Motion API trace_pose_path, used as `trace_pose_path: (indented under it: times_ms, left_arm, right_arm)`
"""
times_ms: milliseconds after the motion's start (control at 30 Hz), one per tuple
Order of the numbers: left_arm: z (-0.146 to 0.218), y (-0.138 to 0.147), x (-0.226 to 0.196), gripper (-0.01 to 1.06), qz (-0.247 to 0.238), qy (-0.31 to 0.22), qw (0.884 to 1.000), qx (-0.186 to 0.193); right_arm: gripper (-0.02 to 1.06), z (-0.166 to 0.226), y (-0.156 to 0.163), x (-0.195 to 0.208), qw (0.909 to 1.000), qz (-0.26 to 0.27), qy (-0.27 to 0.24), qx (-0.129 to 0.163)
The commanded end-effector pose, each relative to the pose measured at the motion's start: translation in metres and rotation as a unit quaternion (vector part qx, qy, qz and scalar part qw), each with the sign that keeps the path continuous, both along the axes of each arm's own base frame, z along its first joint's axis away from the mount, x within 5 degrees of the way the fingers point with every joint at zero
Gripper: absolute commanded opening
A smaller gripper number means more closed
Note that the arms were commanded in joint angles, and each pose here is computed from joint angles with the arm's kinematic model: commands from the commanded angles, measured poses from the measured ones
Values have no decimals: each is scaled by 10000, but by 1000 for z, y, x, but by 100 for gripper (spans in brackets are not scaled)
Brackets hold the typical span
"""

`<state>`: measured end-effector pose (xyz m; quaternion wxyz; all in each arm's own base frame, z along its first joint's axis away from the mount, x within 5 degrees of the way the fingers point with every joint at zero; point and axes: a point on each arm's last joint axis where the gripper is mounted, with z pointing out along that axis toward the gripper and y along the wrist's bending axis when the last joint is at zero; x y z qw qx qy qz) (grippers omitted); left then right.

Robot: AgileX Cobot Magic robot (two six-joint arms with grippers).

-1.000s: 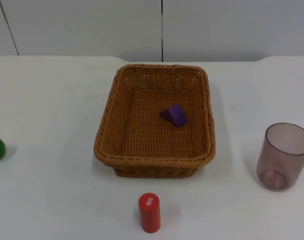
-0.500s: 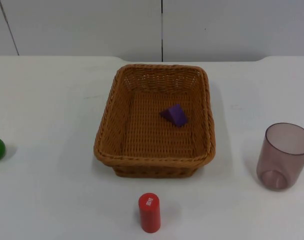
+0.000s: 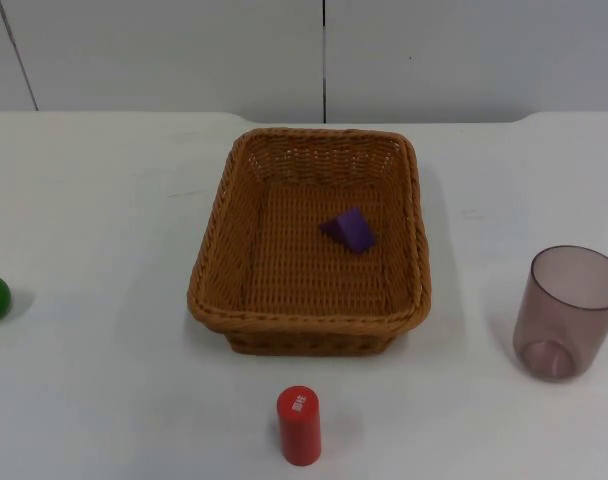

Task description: Pick up the basket with the left hand and place the triangular block into the basket with the right hand.

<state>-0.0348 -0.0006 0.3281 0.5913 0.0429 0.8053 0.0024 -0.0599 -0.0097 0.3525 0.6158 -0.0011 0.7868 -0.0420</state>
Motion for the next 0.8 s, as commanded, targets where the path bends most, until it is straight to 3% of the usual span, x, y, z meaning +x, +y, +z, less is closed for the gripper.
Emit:
trace_pose_path:
  times_ms: [0,267,467,767]
  left_arm:
    - [-12,2,7,105,44,244,9997,40]
    - [-42,2,23,105,179,825,9964,-96]
    - [-53,2,29,105,179,947,9953,-89]
    - [-53,2,30,105,179,939,9954,-89]
  right_arm:
    - [105,-8,0,7,9998,-26,195,-19]
    - [105,-48,1,35,9955,18,950,-10]
    - [105,-66,8,48,9929,271,1131,229]
    - [105,-73,8,53,9924,301,1174,233]
